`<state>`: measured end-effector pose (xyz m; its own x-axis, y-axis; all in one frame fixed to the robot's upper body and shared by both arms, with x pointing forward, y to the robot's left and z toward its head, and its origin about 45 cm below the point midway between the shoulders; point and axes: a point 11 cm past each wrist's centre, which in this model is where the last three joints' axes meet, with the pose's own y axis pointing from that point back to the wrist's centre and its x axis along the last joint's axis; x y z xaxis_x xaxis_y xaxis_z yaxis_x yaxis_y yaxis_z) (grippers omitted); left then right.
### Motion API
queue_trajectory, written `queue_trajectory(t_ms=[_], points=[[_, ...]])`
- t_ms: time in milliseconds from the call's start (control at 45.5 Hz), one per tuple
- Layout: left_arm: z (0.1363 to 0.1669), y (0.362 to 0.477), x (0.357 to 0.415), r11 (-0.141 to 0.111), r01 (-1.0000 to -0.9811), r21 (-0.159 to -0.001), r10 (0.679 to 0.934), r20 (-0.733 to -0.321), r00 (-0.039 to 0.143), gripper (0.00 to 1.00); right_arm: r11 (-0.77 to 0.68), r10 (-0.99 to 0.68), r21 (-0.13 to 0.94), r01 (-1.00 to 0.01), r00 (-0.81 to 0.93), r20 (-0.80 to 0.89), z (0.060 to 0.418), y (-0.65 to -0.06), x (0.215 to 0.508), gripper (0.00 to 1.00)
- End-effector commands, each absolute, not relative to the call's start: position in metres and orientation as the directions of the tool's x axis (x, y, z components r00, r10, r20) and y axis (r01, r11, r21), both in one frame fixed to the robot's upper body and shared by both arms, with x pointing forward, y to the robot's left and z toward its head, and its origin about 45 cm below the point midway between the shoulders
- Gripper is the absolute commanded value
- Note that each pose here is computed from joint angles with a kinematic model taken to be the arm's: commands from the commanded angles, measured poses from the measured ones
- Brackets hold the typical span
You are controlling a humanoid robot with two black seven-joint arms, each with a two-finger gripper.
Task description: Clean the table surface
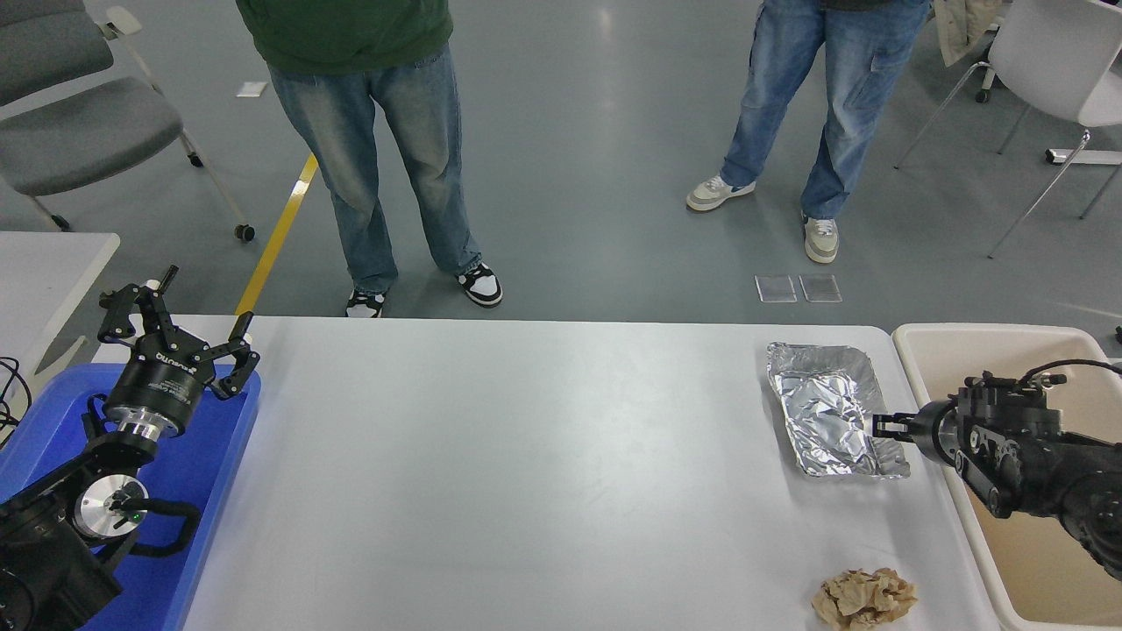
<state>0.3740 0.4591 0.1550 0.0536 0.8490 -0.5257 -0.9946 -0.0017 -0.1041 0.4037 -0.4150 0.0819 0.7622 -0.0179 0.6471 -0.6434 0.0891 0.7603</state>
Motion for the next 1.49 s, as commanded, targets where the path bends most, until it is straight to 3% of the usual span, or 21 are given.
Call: queue_trajectory(t_ms=[0,132,242,286,747,1187,1473], points=[[0.1551,0.459,0.3742,-0.001,-0.9945,-0.105,0.848,-0.526,0.055,1.00,0.073,-0.018,0.766,-0.639,0.767,0.641,0.080,-0.412,0.403,0.51],[0.1550,0.459,0.3740,-0.002,-0.9946,-0.104,0.849,-0.526,0.054,1.00,0.071,-0.018,0.766,-0.638,0.767,0.641,0.080,-0.412,0.403,0.36],[0.1548,0.459,0.3739,-0.001,-0.9947,-0.103,0.849,-0.525,0.054,1.00,0.068,-0.034,0.771,-0.633,0.771,0.636,0.080,-0.411,0.403,0.07],[0.1550,0.459,0.3740,-0.002,-0.9946,-0.104,0.849,-0.526,0.054,1.00,0.069,-0.049,0.778,-0.625,0.776,0.628,0.081,-0.412,0.403,0.00],[0.1551,0.459,0.3742,-0.001,-0.9945,-0.105,0.848,-0.526,0.055,1.00,0.034,-0.109,0.778,-0.628,0.771,0.627,0.088,-0.403,0.411,0.00],[0.1551,0.459,0.3740,-0.001,-0.9945,-0.105,0.849,-0.526,0.055,1.00,-0.128,-0.233,0.733,-0.668,0.739,0.633,0.159,-0.402,0.443,0.00],[0.1552,0.459,0.3742,0.000,-0.9944,-0.105,0.848,-0.527,0.056,1.00,-0.348,-0.281,0.651,-0.674,0.738,0.614,0.218,-0.376,0.405,0.00]])
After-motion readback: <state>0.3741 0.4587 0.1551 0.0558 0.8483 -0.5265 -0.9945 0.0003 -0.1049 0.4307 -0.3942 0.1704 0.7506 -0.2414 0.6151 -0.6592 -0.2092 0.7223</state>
